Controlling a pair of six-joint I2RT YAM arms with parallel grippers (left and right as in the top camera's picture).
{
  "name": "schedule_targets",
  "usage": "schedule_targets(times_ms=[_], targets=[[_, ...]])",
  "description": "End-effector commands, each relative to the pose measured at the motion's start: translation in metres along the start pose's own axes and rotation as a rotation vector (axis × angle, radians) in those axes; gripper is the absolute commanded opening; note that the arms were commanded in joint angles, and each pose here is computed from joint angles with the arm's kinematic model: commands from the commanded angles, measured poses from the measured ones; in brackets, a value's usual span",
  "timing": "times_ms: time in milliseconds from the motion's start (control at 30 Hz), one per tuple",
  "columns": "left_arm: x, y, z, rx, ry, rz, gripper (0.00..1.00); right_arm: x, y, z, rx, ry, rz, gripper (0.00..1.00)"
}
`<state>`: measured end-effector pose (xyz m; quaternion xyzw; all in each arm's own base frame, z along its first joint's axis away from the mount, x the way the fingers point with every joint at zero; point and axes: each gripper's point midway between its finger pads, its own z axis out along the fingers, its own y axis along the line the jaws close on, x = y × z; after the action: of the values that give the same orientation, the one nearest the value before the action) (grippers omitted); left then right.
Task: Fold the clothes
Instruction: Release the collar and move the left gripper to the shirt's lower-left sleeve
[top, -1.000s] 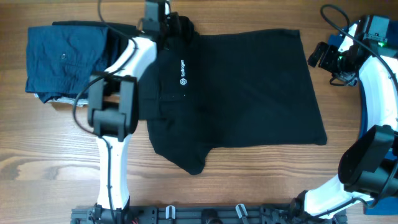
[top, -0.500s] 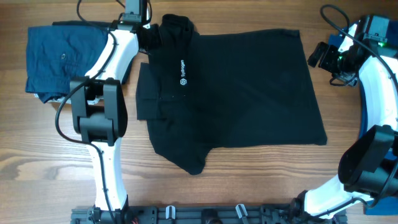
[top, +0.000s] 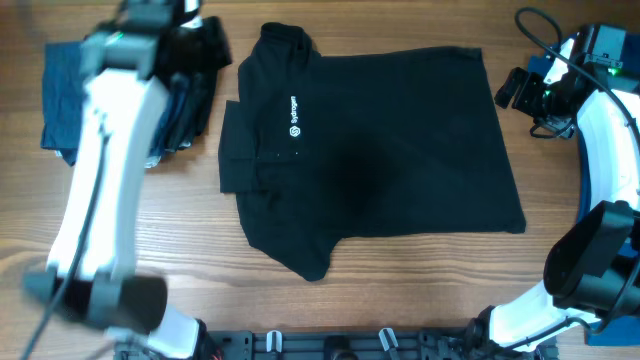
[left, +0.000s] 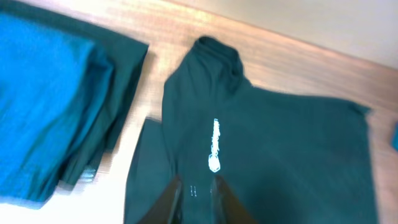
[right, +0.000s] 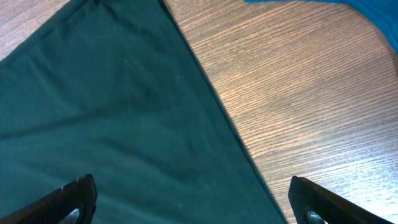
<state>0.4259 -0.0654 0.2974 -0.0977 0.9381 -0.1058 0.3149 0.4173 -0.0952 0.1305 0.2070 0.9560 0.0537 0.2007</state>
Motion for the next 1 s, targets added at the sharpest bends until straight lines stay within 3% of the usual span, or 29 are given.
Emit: schedule_targets(times_ms=[0,167,267,300,400,467,533,633,733,800,967], targets=[[0.023,0.001,-0.041,-0.001,0.027,-0.061,0.24,-0.005,0.0,-0.005,0.003,-0.019,-0.017,1.0],[0.075,0.007,-0.071,-0.045,0.18,-0.087,0.38,-0.005,0.0,-0.005,0.003,-0.019,-0.017,1.0],[0.119,0.013,-0.079,-0.105,0.352,-0.091,0.46,-0.005,0.0,-0.005,-0.001,-0.021,-0.017,1.0],[0.135,0.012,-0.079,-0.11,0.416,-0.083,0.54,-0.005,0.0,-0.005,-0.001,-0.021,-0.017,1.0],[0.166,0.001,-0.075,-0.073,0.541,-0.069,0.62,-0.005,0.0,-0.005,-0.001,-0.021,-0.017,1.0],[0.189,-0.003,-0.069,-0.071,0.624,-0.054,0.62,-0.005,0.0,-0.005,-0.001,-0.021,-0.017,1.0],[0.215,0.0,-0.058,-0.112,0.702,-0.044,0.53,-0.005,0.0,-0.005,-0.001,-0.021,-0.017,1.0],[0.25,0.005,-0.041,-0.167,0.79,-0.062,0.27,-0.005,0.0,-0.005,-0.001,-0.021,-0.017,1.0],[0.297,0.005,-0.019,-0.169,0.892,-0.068,0.11,-0.005,0.0,-0.005,-0.001,-0.021,-0.017,1.0],[0.318,0.001,-0.006,-0.139,0.925,-0.088,0.04,-0.005,0.0,-0.005,-0.001,-0.021,-0.017,1.0],[0.359,0.003,0.022,-0.083,0.97,-0.125,0.04,-0.005,0.0,-0.005,-0.001,-0.021,-0.017,1.0]])
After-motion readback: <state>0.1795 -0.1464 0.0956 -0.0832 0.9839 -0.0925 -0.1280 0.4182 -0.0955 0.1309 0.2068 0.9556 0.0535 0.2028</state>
